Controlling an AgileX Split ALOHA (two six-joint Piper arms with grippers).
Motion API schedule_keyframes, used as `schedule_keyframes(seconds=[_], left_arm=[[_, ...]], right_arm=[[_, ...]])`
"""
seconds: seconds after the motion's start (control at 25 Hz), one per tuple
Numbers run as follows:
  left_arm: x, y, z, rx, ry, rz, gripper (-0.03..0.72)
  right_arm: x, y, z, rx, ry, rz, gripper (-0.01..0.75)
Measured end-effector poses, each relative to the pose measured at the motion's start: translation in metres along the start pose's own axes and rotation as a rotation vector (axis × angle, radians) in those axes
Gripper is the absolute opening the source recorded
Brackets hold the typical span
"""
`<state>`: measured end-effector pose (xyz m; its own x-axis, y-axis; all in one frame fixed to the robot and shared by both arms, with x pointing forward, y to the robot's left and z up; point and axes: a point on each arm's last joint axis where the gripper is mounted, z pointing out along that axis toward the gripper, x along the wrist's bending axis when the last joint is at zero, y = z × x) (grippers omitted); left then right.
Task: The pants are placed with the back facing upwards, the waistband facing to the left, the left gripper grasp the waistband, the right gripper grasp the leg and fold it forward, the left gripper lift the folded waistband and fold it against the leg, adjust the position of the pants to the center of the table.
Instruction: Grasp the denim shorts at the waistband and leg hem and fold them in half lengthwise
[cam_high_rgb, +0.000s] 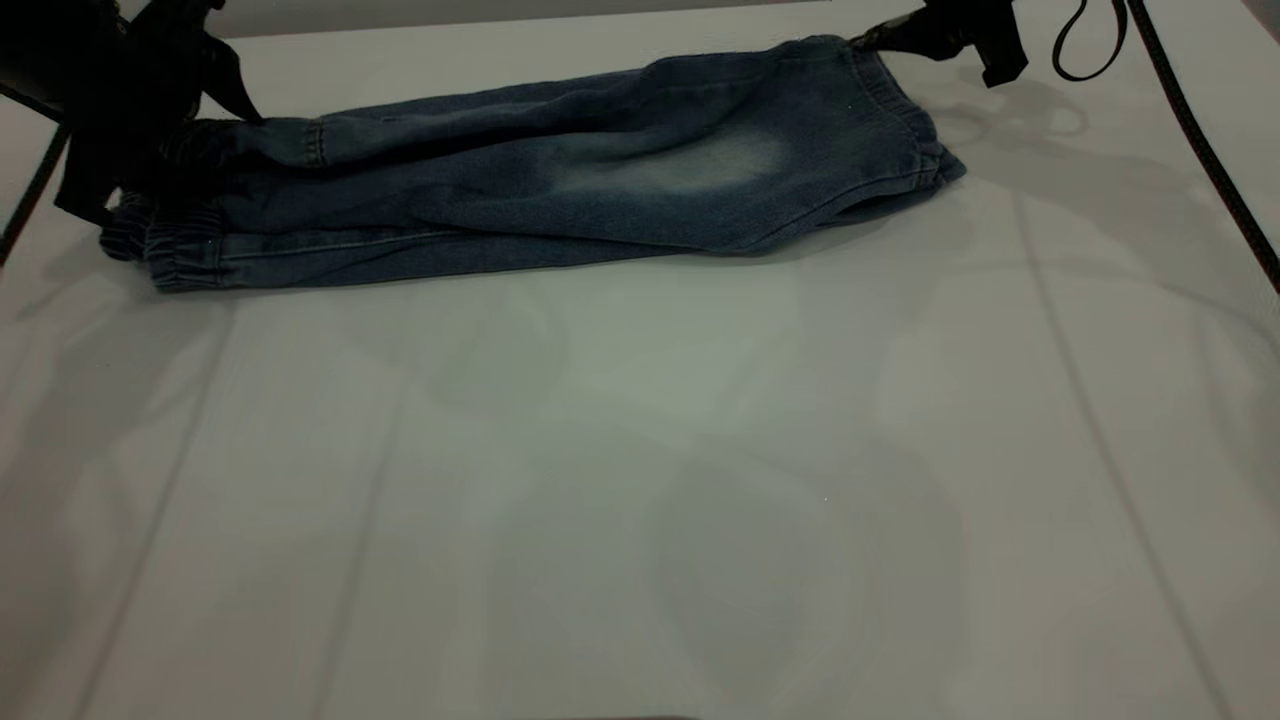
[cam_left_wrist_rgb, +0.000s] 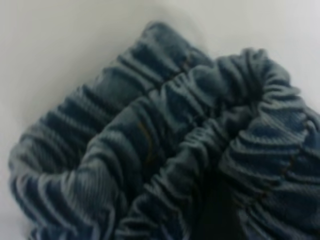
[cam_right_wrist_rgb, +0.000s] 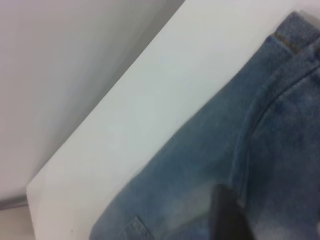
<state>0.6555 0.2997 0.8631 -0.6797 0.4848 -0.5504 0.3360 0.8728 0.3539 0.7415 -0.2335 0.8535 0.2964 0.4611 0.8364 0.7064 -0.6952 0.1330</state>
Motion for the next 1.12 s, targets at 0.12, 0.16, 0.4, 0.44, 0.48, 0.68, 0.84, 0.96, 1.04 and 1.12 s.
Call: schedule_keyframes(seconds=[0.12,0.16,0.4,0.44,0.48,0.68,0.84,0.96,1.04,1.12], left_arm=[[-0.002,0.0,0.0,0.006,-0.005,0.132,0.462],[-0.004,0.001,0.0,0.006,-0.012,0.189,0.462],[-0.015,0.006,-0.001,-0.015,-0.042,0.449,0.465],[-0.015,0.006,-0.001,-0.013,-0.043,0.453,0.465],[-0.016,0.006,-0.001,-0.002,-0.047,0.446,0.465],[-0.017,-0.003,-0.002,0.107,-0.074,0.344,0.465],[-0.015,0.0,-0.002,0.125,-0.076,0.302,0.465],[-0.017,0.001,-0.005,0.128,-0.089,0.345,0.465],[-0.024,0.005,-0.014,0.113,-0.117,0.423,0.465],[-0.033,0.01,-0.027,0.094,-0.157,0.502,0.465]], right_arm=[[0.002,-0.003,0.0,0.03,0.019,-0.037,0.439],[0.001,-0.003,-0.001,0.042,0.02,-0.051,0.461],[-0.001,-0.01,-0.001,0.115,0.004,-0.146,0.497],[-0.001,-0.01,-0.001,0.119,0.004,-0.15,0.498],[-0.001,-0.011,-0.001,0.123,0.004,-0.153,0.497],[-0.001,-0.011,-0.001,0.126,0.002,-0.157,0.498],[-0.002,-0.01,-0.002,0.128,0.002,-0.159,0.498],[-0.002,-0.011,-0.002,0.139,0.001,-0.17,0.498],[-0.002,-0.012,-0.002,0.15,-0.001,-0.18,0.498],[-0.002,-0.013,-0.002,0.156,0.0,-0.183,0.498]])
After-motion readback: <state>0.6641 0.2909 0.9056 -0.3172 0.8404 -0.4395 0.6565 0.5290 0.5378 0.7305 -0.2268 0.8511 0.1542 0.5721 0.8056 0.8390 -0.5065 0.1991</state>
